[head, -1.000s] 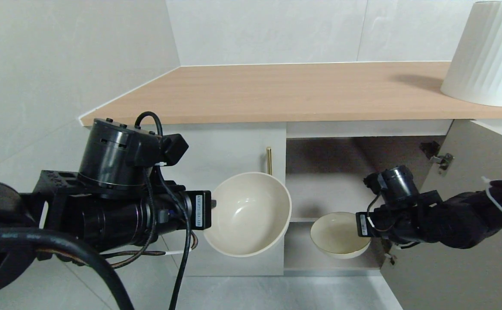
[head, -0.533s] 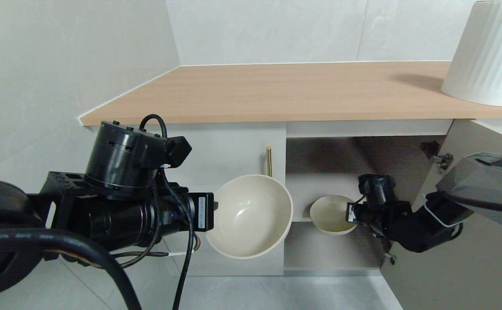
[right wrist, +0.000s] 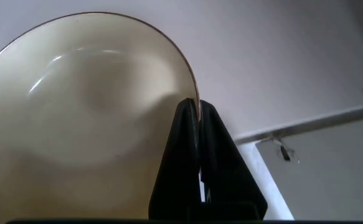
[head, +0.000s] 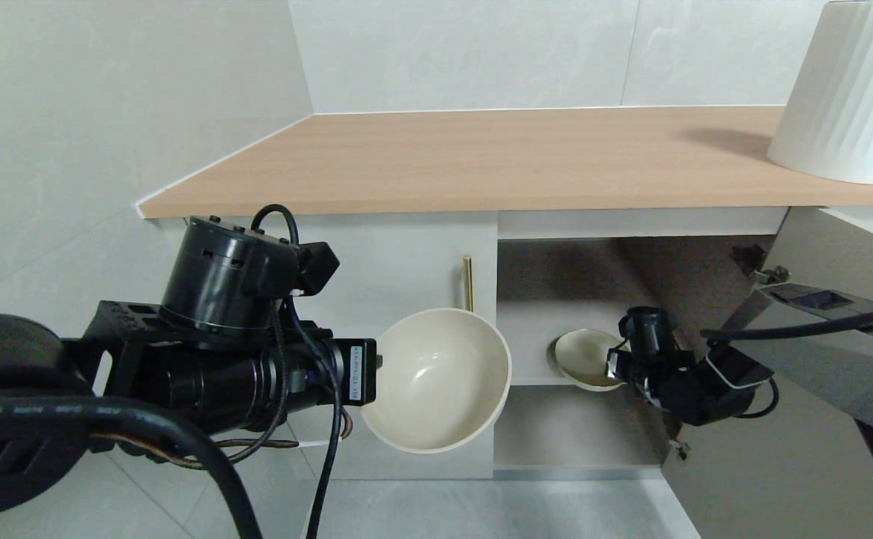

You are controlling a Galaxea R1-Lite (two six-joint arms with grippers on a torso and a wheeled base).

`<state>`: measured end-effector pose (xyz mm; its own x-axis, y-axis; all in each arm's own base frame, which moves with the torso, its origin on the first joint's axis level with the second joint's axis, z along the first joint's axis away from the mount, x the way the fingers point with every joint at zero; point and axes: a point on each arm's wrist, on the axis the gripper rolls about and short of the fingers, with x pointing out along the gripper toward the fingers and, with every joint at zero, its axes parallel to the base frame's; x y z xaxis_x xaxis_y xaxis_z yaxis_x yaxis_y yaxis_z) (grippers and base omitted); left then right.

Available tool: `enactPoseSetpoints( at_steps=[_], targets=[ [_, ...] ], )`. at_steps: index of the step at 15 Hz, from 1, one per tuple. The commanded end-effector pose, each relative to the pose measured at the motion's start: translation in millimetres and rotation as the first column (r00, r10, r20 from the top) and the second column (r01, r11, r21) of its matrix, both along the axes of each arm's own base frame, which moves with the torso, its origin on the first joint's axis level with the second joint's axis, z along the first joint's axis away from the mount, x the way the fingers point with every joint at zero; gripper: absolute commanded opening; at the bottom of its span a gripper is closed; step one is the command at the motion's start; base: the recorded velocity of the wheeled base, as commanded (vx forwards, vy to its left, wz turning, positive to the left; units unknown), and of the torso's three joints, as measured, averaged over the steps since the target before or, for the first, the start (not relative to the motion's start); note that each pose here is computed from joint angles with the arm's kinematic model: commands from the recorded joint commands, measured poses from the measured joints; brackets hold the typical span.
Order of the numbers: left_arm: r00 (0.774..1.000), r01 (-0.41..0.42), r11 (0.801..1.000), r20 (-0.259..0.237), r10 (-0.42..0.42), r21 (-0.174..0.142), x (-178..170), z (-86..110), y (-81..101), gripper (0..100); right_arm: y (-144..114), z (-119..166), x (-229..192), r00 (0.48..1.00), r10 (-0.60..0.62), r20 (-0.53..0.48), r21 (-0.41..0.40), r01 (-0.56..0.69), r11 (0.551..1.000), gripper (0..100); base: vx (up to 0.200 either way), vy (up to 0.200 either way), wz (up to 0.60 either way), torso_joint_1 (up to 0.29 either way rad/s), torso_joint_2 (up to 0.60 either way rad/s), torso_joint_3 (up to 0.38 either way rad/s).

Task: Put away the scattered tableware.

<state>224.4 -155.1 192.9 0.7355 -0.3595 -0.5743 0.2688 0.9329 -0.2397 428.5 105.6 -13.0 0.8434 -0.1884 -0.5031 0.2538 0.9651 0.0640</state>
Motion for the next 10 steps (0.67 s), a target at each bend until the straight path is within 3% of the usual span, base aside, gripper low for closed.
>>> enactPoseSetpoints(
  at_steps=[1, 10],
  targets=[
    [1.000, -0.001, 1.000, -0.006, 0.001, 0.003, 1, -1.9, -0.7, 0, -1, -3, 7, 1.000, -0.017, 0.013, 0.006, 0.017, 1.000, 0, 0.000, 0.000, 0.00, 0.000, 0.00, 0.000],
    [1.000, 0.002, 1.000, -0.011, -0.002, 0.008, 2, -4.0, -2.5, 0, 3, 0, 25, 0.996, -0.044, 0.073, 0.040, 0.041, 0.998, 0, 0.000, 0.000, 0.00, 0.000, 0.00, 0.000]
  ],
)
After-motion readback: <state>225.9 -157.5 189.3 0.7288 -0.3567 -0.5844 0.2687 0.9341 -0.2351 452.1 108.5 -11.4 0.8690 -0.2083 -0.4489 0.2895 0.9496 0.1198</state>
